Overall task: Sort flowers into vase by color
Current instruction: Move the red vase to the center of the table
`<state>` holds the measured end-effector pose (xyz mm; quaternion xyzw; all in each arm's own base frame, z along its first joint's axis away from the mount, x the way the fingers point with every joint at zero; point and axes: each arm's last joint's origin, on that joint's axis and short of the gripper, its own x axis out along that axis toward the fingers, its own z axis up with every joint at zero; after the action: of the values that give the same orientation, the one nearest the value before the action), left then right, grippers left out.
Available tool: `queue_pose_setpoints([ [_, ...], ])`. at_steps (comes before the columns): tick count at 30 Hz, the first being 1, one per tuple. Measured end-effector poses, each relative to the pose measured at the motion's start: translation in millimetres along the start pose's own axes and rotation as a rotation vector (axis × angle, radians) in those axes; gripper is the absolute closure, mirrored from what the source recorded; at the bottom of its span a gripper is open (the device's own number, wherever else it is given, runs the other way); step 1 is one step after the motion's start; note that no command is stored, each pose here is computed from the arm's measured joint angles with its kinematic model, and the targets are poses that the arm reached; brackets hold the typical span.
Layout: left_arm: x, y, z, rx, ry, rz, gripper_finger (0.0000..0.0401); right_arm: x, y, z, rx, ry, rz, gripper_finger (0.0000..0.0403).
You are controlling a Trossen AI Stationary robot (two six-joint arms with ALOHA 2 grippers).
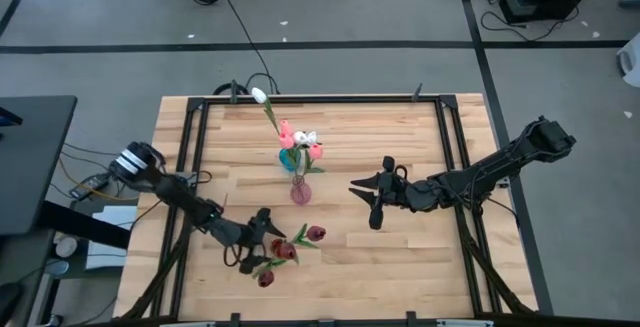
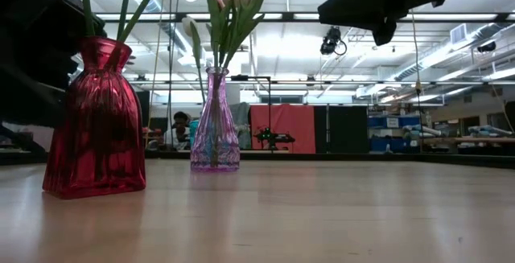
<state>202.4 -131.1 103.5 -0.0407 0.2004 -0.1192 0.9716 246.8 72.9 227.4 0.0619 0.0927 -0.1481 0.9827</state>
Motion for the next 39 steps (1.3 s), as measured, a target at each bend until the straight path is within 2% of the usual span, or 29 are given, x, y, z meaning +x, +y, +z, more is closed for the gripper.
queue_pose_setpoints([
  [6, 24, -3, -4, 0.064, 0.020, 0.032, 0.0061, 0, 0, 0, 0.000, 0.003, 0.013, 0.0306],
  [15, 57, 13, -1, 0.063, 0.018, 0.160, 0.0155, 0, 0, 0, -0.005, 0.009, 0.025, 0.0306],
  [18, 67, 19, 5, 0.076, 0.008, 0.184, 0.0156, 0, 0, -2, -0.019, 0.034, 0.040, 0.0306],
  [22, 79, 24, 19, 0.126, -0.019, 0.210, 0.0148, 0, -1, -4, -0.033, 0.055, 0.037, 0.0306],
  [25, 87, 30, 33, 0.141, -0.060, 0.231, 0.0129, -9, -5, -5, -0.052, 0.121, 0.047, 0.0306],
  [28, 96, 41, 50, 0.150, -0.107, 0.270, 0.0128, -17, -11, -6, -0.031, 0.190, 0.049, 0.0306],
  [34, 111, 72, 85, 0.156, -0.164, 0.332, 0.0165, -14, -5, -16, -0.054, 0.249, 0.088, 0.0306],
  [39, 116, 89, 89, 0.124, -0.117, 0.314, 0.0206, -14, -3, -20, -0.064, 0.258, 0.075, 0.0306],
])
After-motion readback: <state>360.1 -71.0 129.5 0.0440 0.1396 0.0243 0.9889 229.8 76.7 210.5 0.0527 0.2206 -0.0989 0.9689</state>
